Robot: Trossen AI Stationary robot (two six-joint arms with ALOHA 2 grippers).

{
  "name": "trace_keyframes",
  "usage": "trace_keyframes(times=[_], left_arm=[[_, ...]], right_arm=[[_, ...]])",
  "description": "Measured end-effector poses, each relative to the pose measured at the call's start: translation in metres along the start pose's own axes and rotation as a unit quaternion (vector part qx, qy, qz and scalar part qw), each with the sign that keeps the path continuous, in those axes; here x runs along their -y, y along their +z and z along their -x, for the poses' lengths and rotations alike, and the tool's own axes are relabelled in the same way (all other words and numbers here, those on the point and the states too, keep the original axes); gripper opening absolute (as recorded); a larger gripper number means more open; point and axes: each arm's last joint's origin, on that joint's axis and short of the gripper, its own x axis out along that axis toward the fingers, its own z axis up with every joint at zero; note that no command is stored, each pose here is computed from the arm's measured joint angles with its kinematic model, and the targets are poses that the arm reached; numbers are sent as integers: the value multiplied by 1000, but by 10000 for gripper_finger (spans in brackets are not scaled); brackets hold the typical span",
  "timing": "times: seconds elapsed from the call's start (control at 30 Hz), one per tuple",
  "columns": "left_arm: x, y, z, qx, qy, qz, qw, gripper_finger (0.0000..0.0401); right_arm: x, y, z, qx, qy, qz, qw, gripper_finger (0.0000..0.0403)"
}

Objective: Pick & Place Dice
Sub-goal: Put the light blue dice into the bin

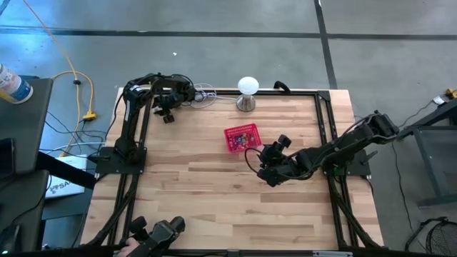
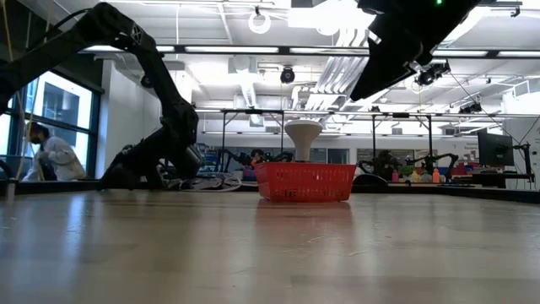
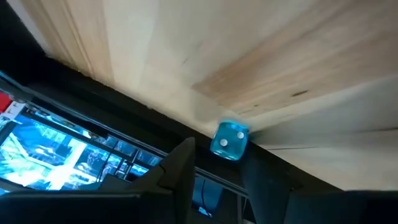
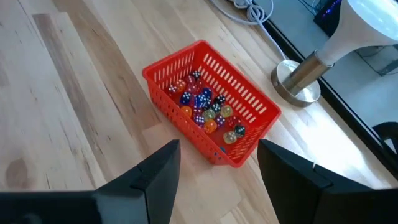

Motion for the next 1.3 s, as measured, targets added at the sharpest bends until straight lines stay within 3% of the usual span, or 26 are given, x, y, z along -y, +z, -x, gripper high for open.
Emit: trace_keyframes(times=[0.3,0.6,0.73,1.3], left_arm=[[-1,2,-2,10,-14,-28,999,120],[2,5,-1,21,-17,-68,997,55],[4,6,1,27,-8,-77,997,47],[28,1,17,8,-34,-17,999,53]], right_arm=[[0,0,0,0,2,-1,1000,205],[-2,-1,0,-15,24,-2,1000,205],[-2,-1,0,-15,24,-2,1000,205],[-2,-1,1,-14,28,-5,999,205]])
